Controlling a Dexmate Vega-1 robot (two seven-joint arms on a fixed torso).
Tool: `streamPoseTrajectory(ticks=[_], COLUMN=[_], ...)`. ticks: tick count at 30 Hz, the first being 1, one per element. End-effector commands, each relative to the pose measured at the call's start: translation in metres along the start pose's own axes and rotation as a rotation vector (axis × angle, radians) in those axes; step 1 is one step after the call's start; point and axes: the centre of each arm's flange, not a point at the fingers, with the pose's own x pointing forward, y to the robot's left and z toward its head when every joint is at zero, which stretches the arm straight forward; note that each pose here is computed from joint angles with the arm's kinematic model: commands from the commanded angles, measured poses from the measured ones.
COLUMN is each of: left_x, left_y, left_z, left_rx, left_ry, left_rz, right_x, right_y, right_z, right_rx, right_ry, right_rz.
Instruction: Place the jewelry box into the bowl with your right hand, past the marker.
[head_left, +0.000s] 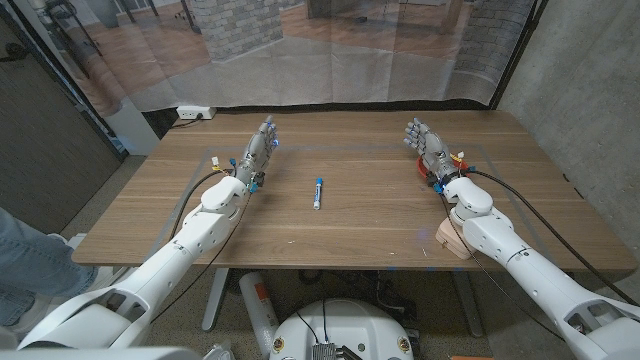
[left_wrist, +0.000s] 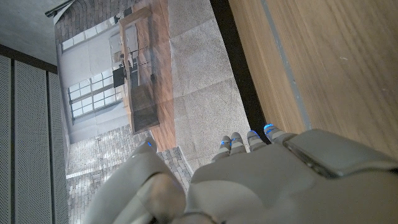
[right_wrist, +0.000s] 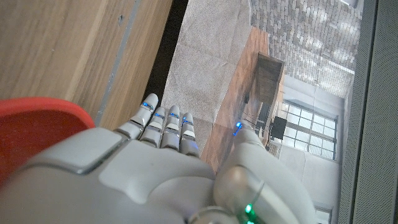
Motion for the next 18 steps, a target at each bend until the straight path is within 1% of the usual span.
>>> streamPoseTrajectory(ticks=[1,18], left_x=[-0.001,-0.002], left_y=[0.000,0.001], left_z=[0.005,0.011], left_rx=[0.020,0.040], left_ry=[0.010,0.011], left_rz=[0.009,0.006], right_x=[-0.011,-0.022], right_y=[-0.005,-0.007], right_z=[0.005,0.017], right_rx=[-0.012,-0.052], right_ry=[-0.027,-0.052], right_rz=[-0.006,-0.003])
